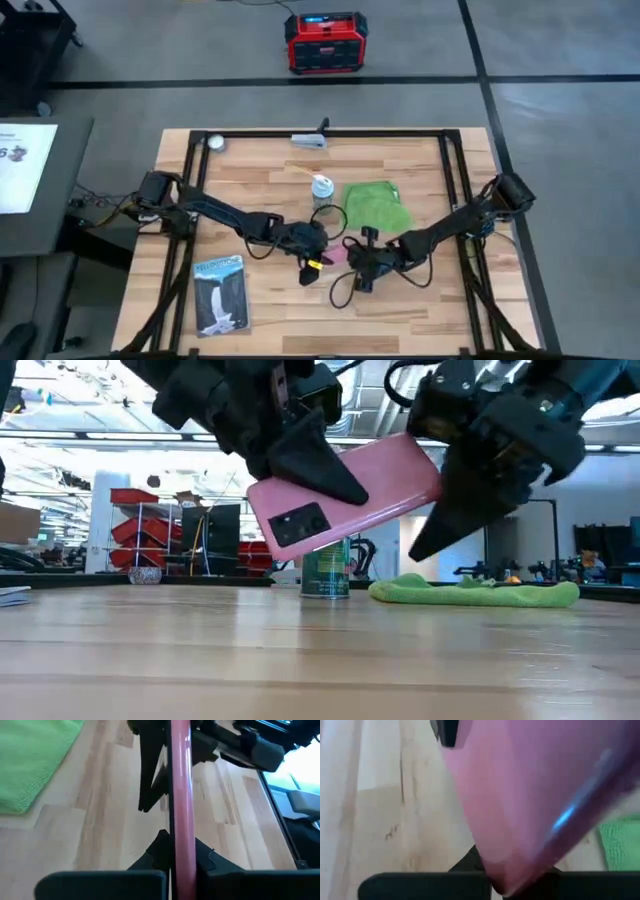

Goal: Apply microfiber cloth
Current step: Spray the pink cellphone using the spray bottle

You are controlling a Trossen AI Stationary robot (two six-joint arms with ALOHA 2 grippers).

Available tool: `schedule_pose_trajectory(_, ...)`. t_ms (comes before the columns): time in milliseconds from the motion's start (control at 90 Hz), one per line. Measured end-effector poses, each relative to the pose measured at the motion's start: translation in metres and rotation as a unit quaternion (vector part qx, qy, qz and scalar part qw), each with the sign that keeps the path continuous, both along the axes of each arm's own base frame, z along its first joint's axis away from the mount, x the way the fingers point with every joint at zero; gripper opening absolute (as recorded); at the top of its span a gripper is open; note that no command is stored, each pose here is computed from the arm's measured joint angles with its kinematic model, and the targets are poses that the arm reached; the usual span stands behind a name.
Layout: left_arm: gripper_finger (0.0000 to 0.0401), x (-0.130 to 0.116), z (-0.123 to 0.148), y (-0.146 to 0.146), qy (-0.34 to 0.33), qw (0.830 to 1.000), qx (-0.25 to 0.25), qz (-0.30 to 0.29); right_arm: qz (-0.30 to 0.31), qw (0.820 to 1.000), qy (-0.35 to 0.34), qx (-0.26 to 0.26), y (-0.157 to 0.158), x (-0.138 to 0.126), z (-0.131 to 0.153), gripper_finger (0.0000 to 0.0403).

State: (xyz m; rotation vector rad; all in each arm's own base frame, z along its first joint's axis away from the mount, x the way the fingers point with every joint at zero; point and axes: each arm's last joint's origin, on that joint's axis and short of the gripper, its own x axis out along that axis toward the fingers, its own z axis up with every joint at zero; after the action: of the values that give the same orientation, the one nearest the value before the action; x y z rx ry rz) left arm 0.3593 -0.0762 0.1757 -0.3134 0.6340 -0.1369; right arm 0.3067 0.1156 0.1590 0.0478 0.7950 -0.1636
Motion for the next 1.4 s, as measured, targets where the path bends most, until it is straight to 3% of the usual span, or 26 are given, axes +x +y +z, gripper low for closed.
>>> schedule_pose_trajectory(456,0.0002,-0.001,0.000,-0.001,-0.019,1.000,0.001,0.014,0.008,0.999,-0.052,-0.010,-0.016,0.006,0.023,0.0000)
schedule_pose_trajectory(667,0.0002,0.006,-0.014,-0.005,-0.029,1.000,-0.002,0.011,0.008,0.998,-0.064,-0.009,-0.026,0.012,0.027,0.0000)
schedule_pose_trajectory(822,0.0002,0.007,-0.019,-0.008,-0.038,0.998,0.034,0.026,0.015,0.998,-0.052,-0.011,-0.031,0.011,0.029,0.0000)
schedule_pose_trajectory(944,0.0002,0.007,-0.013,-0.009,-0.052,0.997,0.050,0.024,-0.003,0.997,-0.069,-0.023,-0.034,0.005,0.047,0.0000)
schedule_pose_trajectory(1233,0.0001,-0.001,0.010,-0.007,-0.073,0.993,0.097,0.001,-0.011,0.998,-0.049,-0.047,-0.025,-0.059,0.097,0.0000)
schedule_pose_trajectory(1400,0.0001,-0.010,0.027,-0.005,-0.081,0.985,0.147,-0.032,-0.030,0.997,-0.048,-0.058,-0.005,-0.101,0.104,0.0000)
